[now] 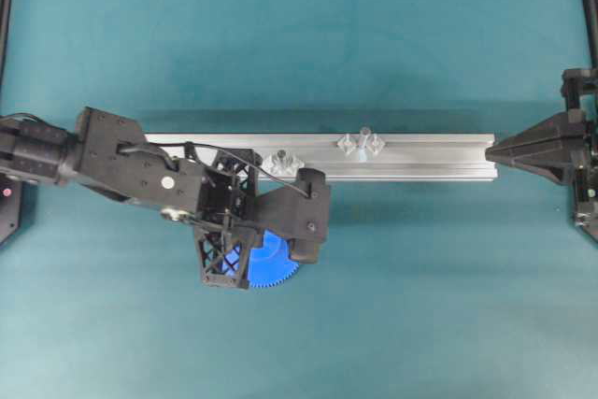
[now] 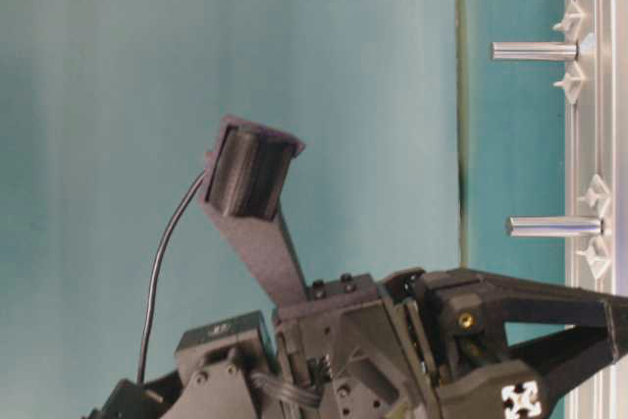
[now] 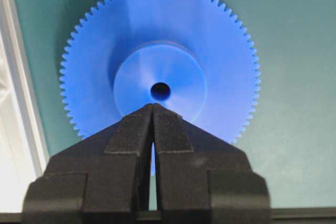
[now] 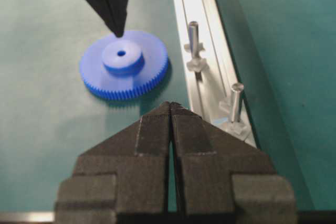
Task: Find the location of the shaft and insert the large gear.
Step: 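Lower the open left gripper over the blue gear's hub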
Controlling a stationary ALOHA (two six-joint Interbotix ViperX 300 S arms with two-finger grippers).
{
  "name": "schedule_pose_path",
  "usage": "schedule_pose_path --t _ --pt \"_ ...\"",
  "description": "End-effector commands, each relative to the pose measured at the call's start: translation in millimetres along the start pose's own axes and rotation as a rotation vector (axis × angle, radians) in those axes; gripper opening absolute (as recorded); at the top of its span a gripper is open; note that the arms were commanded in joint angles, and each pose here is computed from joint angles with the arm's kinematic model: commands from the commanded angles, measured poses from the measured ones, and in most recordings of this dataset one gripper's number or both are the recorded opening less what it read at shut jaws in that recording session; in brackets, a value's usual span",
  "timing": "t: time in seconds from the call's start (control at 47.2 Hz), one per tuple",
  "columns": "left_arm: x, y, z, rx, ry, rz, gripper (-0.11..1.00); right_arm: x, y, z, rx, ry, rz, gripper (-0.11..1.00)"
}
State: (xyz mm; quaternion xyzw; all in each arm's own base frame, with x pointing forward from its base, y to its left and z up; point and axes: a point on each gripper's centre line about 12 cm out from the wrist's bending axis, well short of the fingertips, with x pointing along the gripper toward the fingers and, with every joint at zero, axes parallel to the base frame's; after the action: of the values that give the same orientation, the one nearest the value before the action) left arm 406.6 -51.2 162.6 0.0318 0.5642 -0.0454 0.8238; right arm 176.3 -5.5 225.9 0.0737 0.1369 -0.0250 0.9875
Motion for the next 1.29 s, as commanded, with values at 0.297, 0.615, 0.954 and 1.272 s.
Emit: schedule_pose_path --t 0.297,0.615,0.954,1.272 --pt "-5.2 -3.7 10.3 0.012 -0.026 -0.002 -0.02 0.4 -0.2 2.7 0.010 -0.008 -0.002 -0.02" --pt "1.3 -7.1 9.9 0.018 -0.014 -0.005 -0.01 0.6 -0.3 1.9 0.010 -0.005 -0.002 -0.02" --pt "3.4 -7.7 9.5 0.019 -0.008 -0.005 -0.01 0.6 -0.8 0.6 0.010 -0.002 -0.004 -0.02" --pt "3.4 -7.1 10.8 0.019 -0.012 -0.004 -0.01 0.7 -0.6 0.0 0.010 0.000 -0.003 -0.02"
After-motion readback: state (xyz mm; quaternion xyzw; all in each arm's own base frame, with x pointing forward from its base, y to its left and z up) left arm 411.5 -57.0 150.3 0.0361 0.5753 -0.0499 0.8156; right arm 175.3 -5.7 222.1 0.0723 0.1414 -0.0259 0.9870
